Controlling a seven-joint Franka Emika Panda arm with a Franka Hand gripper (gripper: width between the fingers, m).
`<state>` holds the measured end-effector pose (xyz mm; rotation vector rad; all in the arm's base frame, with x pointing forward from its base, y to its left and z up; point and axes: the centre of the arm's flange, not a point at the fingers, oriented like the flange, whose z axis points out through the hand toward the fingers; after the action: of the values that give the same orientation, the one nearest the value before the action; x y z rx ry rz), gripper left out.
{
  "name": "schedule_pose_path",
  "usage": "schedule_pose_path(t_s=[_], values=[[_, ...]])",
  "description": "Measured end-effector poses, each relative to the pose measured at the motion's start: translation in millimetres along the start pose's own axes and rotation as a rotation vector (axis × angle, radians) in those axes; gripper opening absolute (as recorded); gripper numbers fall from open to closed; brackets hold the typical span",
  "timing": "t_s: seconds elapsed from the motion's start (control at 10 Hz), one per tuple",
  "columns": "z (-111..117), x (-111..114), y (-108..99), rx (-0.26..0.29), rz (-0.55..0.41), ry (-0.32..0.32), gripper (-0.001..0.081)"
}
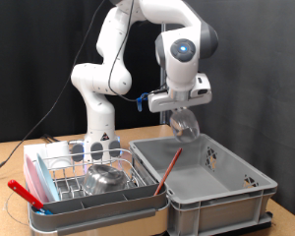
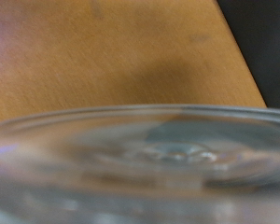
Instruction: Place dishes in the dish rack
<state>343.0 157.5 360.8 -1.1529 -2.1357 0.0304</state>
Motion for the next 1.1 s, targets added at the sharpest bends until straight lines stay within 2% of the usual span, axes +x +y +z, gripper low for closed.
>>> schedule_pose_path(t_s=[0.1,0.2,0.3,0.5,0.8,1.1], values=[[-3,9,-8,0.132,-0.044,0.099,0.0115],[-3,4,-3,0.086,-0.022,0.073,0.0115],[2,2,-4,0.100,0.016,0.082,0.0115],[11,-1,-5,0.183,0.066,0.187,0.0115],[6,-2,-6,0.288,0.031,0.354,0.0115],[-15,9,-8,0.341,-0.044,0.430,0.0115]])
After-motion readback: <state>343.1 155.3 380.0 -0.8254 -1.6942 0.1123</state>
